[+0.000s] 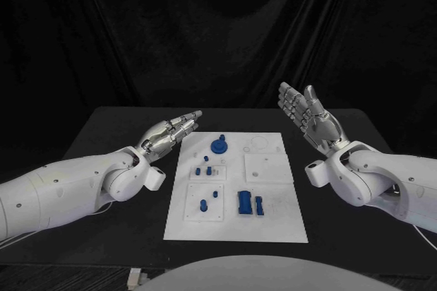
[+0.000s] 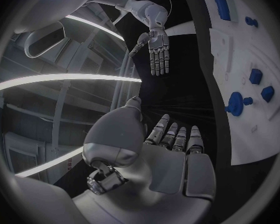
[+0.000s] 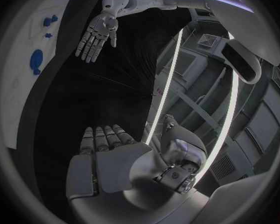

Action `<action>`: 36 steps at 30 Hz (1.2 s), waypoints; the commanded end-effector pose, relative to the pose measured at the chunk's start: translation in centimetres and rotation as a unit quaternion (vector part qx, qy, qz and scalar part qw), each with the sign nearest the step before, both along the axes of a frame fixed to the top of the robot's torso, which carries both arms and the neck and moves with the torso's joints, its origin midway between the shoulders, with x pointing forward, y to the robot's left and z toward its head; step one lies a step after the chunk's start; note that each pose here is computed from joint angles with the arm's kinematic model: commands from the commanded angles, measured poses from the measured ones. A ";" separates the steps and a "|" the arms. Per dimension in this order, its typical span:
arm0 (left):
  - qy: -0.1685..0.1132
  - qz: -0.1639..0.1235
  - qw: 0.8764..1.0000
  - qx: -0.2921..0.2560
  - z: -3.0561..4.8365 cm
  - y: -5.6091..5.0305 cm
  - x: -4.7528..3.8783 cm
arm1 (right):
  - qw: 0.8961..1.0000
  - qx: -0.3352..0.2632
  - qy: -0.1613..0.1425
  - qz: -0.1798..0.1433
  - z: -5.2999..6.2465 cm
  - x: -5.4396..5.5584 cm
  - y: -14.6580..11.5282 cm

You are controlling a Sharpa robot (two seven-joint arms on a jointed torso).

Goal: Assemble the parts on the task board

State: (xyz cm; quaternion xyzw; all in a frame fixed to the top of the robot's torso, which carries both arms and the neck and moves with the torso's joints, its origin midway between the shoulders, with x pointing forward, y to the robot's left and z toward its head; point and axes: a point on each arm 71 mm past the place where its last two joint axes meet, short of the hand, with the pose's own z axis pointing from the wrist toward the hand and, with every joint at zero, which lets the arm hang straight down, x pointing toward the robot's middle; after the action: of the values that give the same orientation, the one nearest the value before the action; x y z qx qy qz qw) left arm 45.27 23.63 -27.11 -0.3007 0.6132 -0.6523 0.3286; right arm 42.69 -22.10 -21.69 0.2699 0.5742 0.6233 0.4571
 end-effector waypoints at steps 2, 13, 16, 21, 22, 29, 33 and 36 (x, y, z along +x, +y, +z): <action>-0.005 0.055 0.998 0.002 0.51 -0.7 0.38 | 0.996 0.017 0.034 -0.083 -0.3 1.2 0.3; 0.004 0.202 0.979 0.000 2.91 -3.0 1.06 | 0.967 0.069 0.113 -0.217 -0.7 3.4 2.7; 0.012 0.238 0.971 0.000 3.49 -3.5 1.07 | 0.964 0.072 0.120 -0.226 -0.7 3.5 2.8; 0.026 0.284 0.959 0.001 4.25 -4.1 1.00 | 0.964 0.073 0.120 -0.226 -0.7 3.5 2.9; 0.027 0.287 0.958 0.001 4.31 -4.1 0.99 | 0.964 0.073 0.120 -0.226 -0.7 3.5 2.9; 0.035 0.310 0.950 0.001 4.69 -4.4 0.91 | 0.964 0.073 0.120 -0.226 -0.7 3.5 2.9; 0.035 0.310 0.950 0.001 4.69 -4.4 0.91 | 0.964 0.073 0.120 -0.226 -0.7 3.5 2.9; 0.035 0.310 0.950 0.001 4.69 -4.4 0.91 | 0.964 0.073 0.120 -0.226 -0.7 3.5 2.9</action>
State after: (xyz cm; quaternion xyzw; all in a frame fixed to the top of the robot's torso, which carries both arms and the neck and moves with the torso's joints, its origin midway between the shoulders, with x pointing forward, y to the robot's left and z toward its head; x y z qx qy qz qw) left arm 46.22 19.16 -22.37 -0.4881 0.5067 -0.5184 0.4861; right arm 46.20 -19.13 -22.28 0.4919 0.5006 0.5160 0.4911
